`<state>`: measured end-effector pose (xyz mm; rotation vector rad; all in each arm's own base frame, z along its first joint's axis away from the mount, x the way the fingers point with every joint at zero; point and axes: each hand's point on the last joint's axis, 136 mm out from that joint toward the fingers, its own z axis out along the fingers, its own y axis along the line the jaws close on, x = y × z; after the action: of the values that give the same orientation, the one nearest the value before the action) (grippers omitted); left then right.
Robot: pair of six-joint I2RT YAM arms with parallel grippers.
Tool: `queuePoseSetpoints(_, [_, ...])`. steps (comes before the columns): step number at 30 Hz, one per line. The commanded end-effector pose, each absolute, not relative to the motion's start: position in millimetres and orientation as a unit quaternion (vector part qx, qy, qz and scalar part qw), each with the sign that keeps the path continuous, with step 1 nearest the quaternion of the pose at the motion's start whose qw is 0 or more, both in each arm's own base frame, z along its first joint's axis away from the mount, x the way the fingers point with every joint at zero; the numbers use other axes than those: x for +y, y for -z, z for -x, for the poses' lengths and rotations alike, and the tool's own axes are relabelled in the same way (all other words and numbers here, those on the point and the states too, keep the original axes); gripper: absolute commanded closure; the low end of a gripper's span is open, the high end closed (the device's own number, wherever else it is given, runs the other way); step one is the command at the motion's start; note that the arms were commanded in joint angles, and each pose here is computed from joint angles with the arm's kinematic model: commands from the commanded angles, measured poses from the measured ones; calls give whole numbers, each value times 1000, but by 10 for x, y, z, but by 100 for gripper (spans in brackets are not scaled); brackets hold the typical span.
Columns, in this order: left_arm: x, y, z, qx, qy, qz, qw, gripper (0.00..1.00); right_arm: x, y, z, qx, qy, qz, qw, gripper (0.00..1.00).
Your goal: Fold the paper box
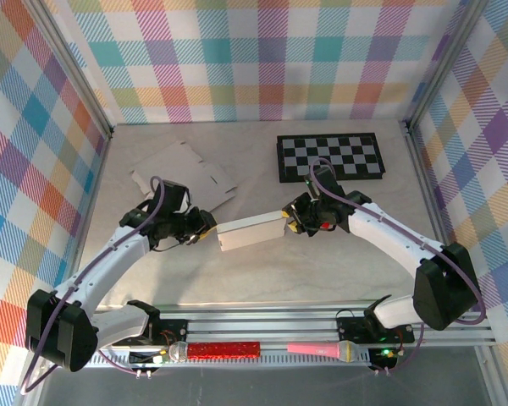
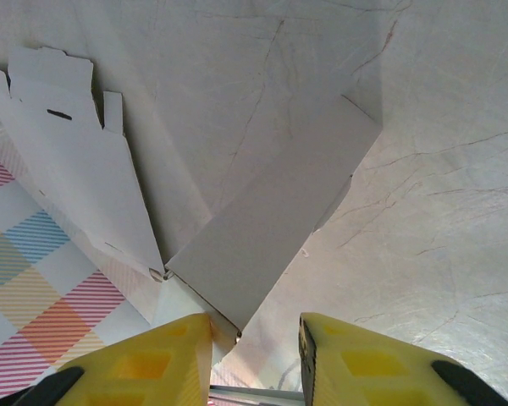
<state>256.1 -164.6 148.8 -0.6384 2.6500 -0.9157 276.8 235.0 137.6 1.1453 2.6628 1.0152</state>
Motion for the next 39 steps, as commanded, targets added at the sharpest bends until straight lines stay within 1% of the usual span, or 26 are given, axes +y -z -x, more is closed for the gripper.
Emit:
queuePoseSetpoints(1, [-1664, -1511, -2544, 911, 323, 226, 121, 76, 2174, -1042, -2548, 877, -261, -403, -5, 68])
queuePoseSetpoints(8, [-1707, -1449, -2470, 908, 337, 224, 105, 78, 2186, -1028, -2547, 877, -261, -404, -9, 68])
queuePoseSetpoints(12, [-1714, -1320, -2405, 912, 334, 222, 87, 78, 2174, -1026, -2536, 877, -257, -405, -10, 68])
queuePoseSetpoints(16, [-1675, -1121, -2315, 922, 313, 216, 68, 86, 2159, -1027, -2503, 877, -253, -407, -15, 69])
queuePoseSetpoints(19, [-1643, -1164, -2299, 927, 306, 204, 79, 88, 2146, -1180, -2530, 885, -259, -387, 4, 70])
queuePoseSetpoints(21, [-1651, -1243, -2291, 932, 301, 179, 90, 89, 2103, -1343, -2550, 896, -258, -361, 29, 70])
queuePoseSetpoints(24, [-1703, -1255, -2229, 941, 292, 146, 89, 92, 2068, -1501, -2524, 904, -263, -335, 45, 69])
queuePoseSetpoints(25, [-1711, -1237, -2201, 944, 287, 140, 86, 93, 2077, -1536, -2507, 904, -269, -328, 44, 68])
queuePoseSetpoints(26, [-1711, -1214, -2176, 946, 282, 136, 84, 93, 2083, -1584, -2495, 904, -275, -323, 46, 65])
queuePoseSetpoints(30, [-1731, -1182, -2109, 948, 278, 131, 89, 94, 2094, -1791, -2480, 897, -306, -311, 66, 50])
queuePoseSetpoints(32, [-1765, -1168, -2065, 949, 276, 124, 89, 95, 2099, -1847, -2501, 893, -317, -310, 76, 46])
queuePoseSetpoints(39, [-1820, -956, -1834, 956, 263, 110, 68, 95, 2114, -1611, -2455, 893, -311, -321, 52, 47])
